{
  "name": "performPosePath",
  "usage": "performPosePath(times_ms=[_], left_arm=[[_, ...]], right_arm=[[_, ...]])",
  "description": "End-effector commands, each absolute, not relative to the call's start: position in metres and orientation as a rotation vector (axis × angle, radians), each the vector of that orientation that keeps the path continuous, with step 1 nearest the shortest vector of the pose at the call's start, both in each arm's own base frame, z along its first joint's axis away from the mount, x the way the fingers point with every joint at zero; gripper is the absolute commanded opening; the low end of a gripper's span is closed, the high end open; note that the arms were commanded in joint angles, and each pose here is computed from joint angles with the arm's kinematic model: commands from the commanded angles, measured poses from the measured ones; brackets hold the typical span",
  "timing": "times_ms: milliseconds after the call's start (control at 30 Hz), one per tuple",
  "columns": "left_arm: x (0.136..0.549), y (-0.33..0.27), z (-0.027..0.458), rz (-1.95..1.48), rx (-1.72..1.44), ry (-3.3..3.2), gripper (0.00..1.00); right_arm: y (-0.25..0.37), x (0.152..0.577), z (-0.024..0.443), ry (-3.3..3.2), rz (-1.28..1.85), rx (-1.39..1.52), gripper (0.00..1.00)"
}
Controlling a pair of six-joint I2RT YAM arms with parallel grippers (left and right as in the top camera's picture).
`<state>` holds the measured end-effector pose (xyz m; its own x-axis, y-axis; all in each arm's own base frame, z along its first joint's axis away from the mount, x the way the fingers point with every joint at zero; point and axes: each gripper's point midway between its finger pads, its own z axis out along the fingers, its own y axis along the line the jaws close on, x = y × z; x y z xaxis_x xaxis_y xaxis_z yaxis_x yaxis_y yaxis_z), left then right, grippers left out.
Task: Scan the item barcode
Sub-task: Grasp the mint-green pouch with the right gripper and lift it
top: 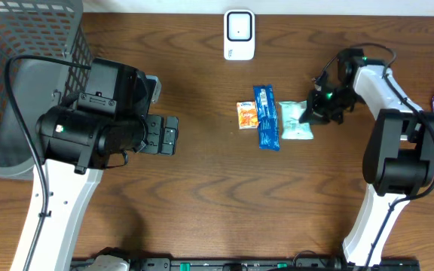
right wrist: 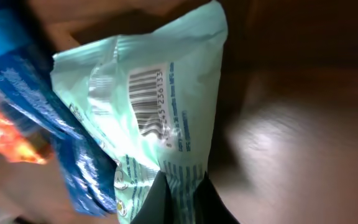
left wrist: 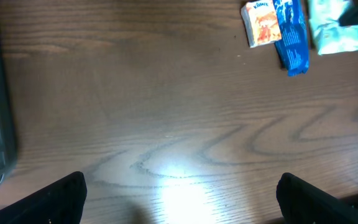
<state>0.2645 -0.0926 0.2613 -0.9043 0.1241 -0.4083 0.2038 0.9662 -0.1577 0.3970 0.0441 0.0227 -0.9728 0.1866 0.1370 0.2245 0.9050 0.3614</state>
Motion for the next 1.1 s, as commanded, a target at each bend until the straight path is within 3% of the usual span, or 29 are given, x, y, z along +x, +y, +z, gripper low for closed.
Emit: performPosePath(times_ms=[0,300,467,733,1000,1033,1067], left_arm=[[0.266,-0.089,0.263,-0.258,0.223,2.708,0.98],[0.266,-0.089,0.263,-0.258,0.223,2.708,0.98],[0.266,-0.089,0.263,-0.258,0.223,2.708,0.98],[0.266,-0.089,0.263,-0.258,0.223,2.708,0.98],[0.266,-0.089,0.263,-0.258,0.223,2.708,0.98],[0.266,-0.089,0.263,-0.258,0.223,2.708,0.98],[0.266,-0.089,0.263,-0.258,0.223,2.708,0.98]], right_arm=[[0.005,0.414,0.044,-3.105,-0.176,-0.367,0.01],[-0.047,0.412,0.100,-3.119,0.976,-0.634,0.01],[-0.037,0.412,0.112,-3.108,1.358,-0.659,0.01],[-0.007,0.410,0.083,-3.176,1.455,-0.532,0.01],[0.042,0.403,0.057,-3.266,1.143,-0.423,0.06],[0.048,0.403,0.055,-3.277,1.114,-0.399,0.09],[0.057,0.403,0.054,-3.294,1.085,-0.351,0.17]])
